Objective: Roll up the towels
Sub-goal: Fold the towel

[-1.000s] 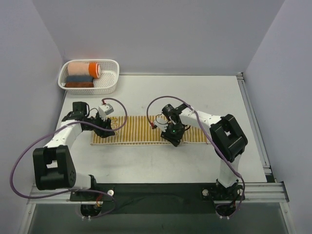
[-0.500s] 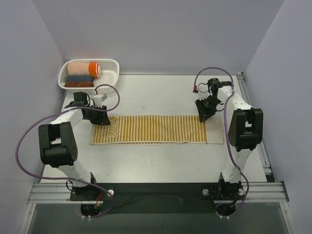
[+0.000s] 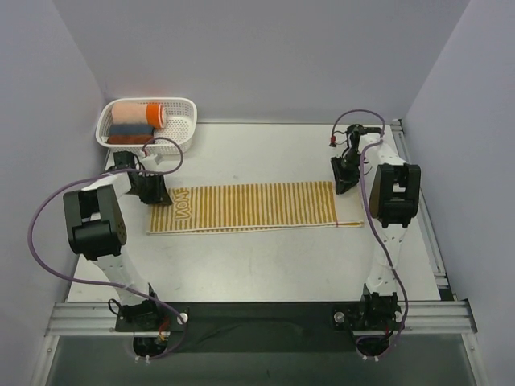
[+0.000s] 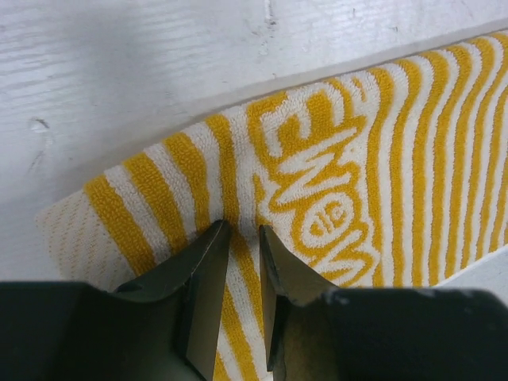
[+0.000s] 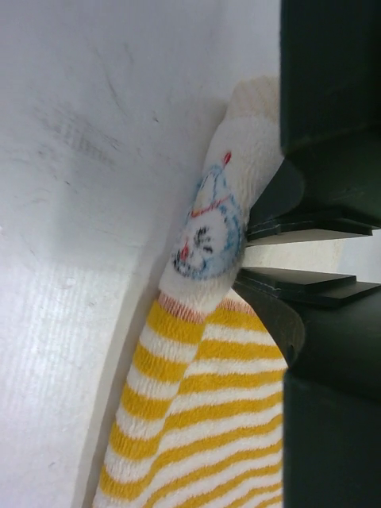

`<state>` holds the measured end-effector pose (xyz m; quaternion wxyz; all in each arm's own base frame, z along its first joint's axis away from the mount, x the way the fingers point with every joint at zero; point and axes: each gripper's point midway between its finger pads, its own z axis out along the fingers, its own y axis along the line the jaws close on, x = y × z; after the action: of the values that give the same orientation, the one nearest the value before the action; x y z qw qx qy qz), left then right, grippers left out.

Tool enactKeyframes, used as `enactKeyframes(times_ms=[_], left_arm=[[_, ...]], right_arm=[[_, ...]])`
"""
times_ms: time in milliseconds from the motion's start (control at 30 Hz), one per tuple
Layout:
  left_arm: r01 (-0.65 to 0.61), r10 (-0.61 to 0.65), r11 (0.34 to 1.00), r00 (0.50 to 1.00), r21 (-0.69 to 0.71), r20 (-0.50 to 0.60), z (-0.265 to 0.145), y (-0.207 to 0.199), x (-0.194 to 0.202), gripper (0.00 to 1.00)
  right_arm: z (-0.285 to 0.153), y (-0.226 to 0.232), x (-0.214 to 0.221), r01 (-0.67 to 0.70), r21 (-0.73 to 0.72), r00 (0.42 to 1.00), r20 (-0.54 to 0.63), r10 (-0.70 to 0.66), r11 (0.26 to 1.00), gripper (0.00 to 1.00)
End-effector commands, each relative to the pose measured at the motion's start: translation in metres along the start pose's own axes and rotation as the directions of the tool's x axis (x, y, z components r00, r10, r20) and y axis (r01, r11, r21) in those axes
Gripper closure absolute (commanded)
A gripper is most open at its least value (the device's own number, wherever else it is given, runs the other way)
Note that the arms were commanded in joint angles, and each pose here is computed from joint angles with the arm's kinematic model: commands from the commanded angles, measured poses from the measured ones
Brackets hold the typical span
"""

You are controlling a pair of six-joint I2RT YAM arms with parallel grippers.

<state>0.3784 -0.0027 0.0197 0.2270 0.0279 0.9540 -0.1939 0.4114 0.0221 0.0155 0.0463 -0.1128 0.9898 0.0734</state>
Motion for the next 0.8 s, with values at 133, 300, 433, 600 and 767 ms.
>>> enactKeyframes(times_ms=[133, 300, 433, 600, 767], left_arm=[[0.025, -0.026, 0.999, 0.999, -0.031, -0.037, 0.002, 0.020, 0.016, 0.65], [0.001, -0.001, 1.000, 1.000, -0.002, -0.016, -0.007, 0.009, 0.014, 0.62], [-0.018, 0.018, 0.999, 1.000, 0.045, 0.004, -0.015, -0.003, 0.008, 0.56], [-0.095, 0.085, 0.989, 0.992, 0.116, 0.089, -0.039, -0.037, -0.009, 0.42], [-0.173, 0.154, 0.978, 0.976, 0.115, 0.154, -0.060, -0.060, -0.021, 0.28]], right_arm=[[-0.006, -0.042, -0.012, -0.048, 0.090, 0.999, 0.013, 0.047, 0.995, 0.79], [-0.021, -0.059, -0.017, -0.069, 0.138, 0.997, 0.050, 0.063, 0.988, 0.73], [-0.038, -0.059, -0.007, -0.087, 0.129, 0.995, 0.061, 0.079, 0.988, 0.65], [-0.066, -0.055, 0.011, -0.139, 0.092, 0.986, 0.106, 0.129, 0.986, 0.54], [-0.057, -0.042, 0.030, -0.191, -0.002, 0.981, 0.045, 0.191, 0.982, 0.52]])
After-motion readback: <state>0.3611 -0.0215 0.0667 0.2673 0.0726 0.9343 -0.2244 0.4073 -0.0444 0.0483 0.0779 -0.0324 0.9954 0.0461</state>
